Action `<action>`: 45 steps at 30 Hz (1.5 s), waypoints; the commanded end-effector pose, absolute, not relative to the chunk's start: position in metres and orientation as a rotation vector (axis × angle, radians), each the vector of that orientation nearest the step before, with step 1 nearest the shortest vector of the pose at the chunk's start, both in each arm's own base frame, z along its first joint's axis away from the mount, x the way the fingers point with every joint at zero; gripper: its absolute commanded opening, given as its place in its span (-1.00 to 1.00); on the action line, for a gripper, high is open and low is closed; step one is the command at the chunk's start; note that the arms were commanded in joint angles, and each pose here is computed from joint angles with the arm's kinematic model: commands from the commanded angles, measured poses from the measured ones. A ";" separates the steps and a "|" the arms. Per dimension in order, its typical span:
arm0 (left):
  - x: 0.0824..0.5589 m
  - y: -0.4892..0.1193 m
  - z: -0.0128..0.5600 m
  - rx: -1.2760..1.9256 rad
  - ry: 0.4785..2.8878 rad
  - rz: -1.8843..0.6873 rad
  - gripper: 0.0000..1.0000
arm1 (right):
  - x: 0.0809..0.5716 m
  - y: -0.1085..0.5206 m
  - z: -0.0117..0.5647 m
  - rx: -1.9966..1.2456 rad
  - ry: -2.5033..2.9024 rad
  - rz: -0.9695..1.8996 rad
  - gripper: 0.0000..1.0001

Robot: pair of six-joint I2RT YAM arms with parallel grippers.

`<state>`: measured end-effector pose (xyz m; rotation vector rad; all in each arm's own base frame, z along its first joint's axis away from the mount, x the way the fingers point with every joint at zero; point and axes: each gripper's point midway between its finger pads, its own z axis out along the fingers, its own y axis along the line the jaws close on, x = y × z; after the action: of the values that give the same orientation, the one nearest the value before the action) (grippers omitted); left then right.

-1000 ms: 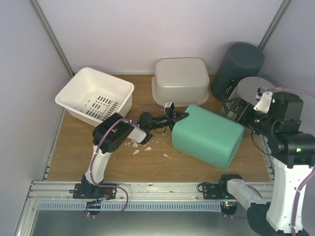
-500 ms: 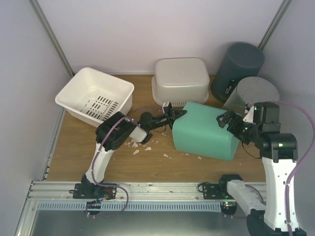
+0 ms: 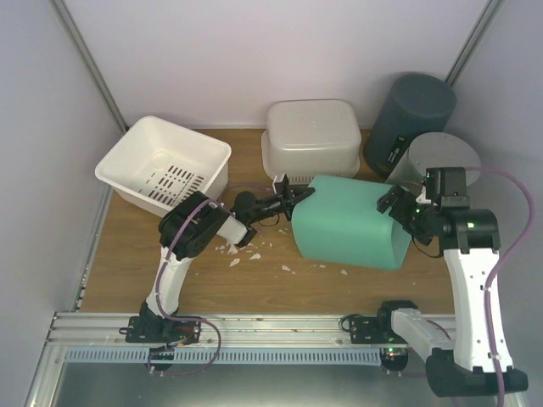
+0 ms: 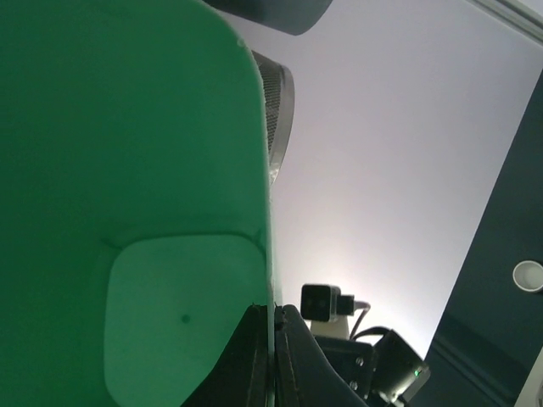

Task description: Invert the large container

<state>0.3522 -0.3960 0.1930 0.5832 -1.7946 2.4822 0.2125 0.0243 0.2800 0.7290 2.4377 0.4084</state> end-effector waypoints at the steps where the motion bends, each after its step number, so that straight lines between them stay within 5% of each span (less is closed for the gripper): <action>1: 0.317 -0.372 0.258 0.329 -1.540 2.670 -1.00 | 0.230 0.028 0.295 0.653 2.400 0.427 1.00; 17: 0.293 -0.375 0.292 0.224 -1.501 2.703 -1.00 | 0.251 0.059 0.323 0.506 2.337 0.640 1.00; 33: 0.252 -0.402 0.249 0.028 -1.731 2.430 -1.00 | 0.263 0.074 0.356 0.411 2.272 0.709 0.99; 38: 0.243 -0.402 0.249 -0.054 -1.757 2.400 -0.80 | 0.260 0.077 0.363 0.389 2.263 0.721 0.99; 40: 0.242 -0.401 0.251 -0.085 -1.753 2.412 -0.55 | 0.257 0.076 0.362 0.387 2.271 0.718 0.99; 45: 0.241 -0.403 0.250 -0.189 -1.759 2.409 -0.43 | 0.249 0.075 0.362 0.386 2.280 0.707 0.99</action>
<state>0.2601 -0.4101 0.2157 0.1221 -1.8175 2.2841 0.2542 0.0661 0.3478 0.4563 2.3080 0.6587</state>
